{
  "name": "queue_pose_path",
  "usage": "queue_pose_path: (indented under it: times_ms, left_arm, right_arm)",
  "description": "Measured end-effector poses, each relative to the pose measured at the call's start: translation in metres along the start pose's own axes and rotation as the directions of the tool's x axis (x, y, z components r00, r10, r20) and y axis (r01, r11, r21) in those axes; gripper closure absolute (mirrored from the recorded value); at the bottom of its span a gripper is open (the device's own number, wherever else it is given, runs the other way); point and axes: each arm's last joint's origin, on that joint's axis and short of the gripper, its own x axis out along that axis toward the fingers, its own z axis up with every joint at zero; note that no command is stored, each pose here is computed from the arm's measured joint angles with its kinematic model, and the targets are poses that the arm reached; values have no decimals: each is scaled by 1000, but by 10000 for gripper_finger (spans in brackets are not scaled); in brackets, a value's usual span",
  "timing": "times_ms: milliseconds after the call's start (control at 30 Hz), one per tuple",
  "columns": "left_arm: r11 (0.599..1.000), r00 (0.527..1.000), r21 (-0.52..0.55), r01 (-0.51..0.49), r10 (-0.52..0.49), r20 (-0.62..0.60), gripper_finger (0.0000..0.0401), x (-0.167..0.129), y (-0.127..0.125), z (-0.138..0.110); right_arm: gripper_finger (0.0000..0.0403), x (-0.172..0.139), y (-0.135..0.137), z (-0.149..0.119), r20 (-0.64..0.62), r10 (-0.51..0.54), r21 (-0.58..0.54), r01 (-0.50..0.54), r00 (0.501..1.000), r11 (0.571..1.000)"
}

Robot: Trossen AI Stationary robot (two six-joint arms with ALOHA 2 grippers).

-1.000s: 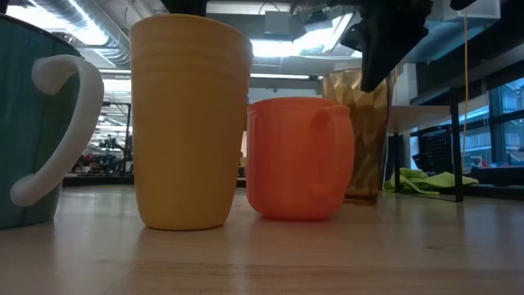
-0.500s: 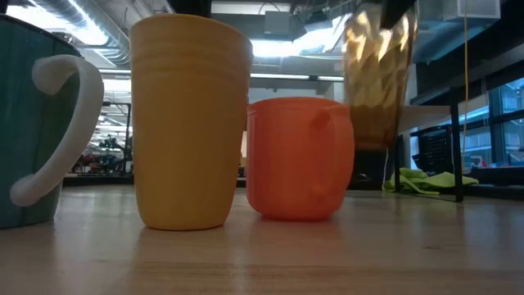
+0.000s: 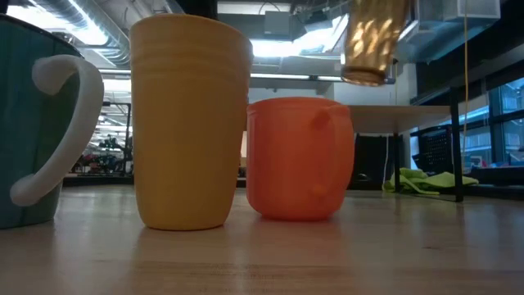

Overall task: Stack small to large cups/mugs on shelf
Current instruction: Put the brown cup on the shelf

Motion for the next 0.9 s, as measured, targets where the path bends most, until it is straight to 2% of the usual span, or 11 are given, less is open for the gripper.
queue_pose_path:
  times_ms: [233, 433, 533, 633, 900]
  left_arm:
    - [1000, 1000, -29, 1, -1, -1, 371, 0, 0, 0]
    - [998, 1000, -56, 2, -2, -1, 380, 0, 0, 0]
    - [997, 1000, -74, 9, -9, -3, 384, 0, 0, 0]
    - [996, 1000, -84, 9, -9, -4, 387, 0, 1, 0]
    - [993, 1000, -117, 1, -2, -17, 390, 5, 16, 2]
  right_arm:
    - [393, 9, -30, 13, 19, -118, -18, 119, 993, 993]
    - [393, 22, -72, 24, -31, -190, 128, 192, 981, 973]
    - [393, 29, -94, 27, -78, -173, 240, 187, 982, 953]
    - [393, 34, -109, 29, -106, -152, 301, 178, 983, 937]
    - [393, 36, -116, 29, -121, -107, 381, 145, 987, 913]
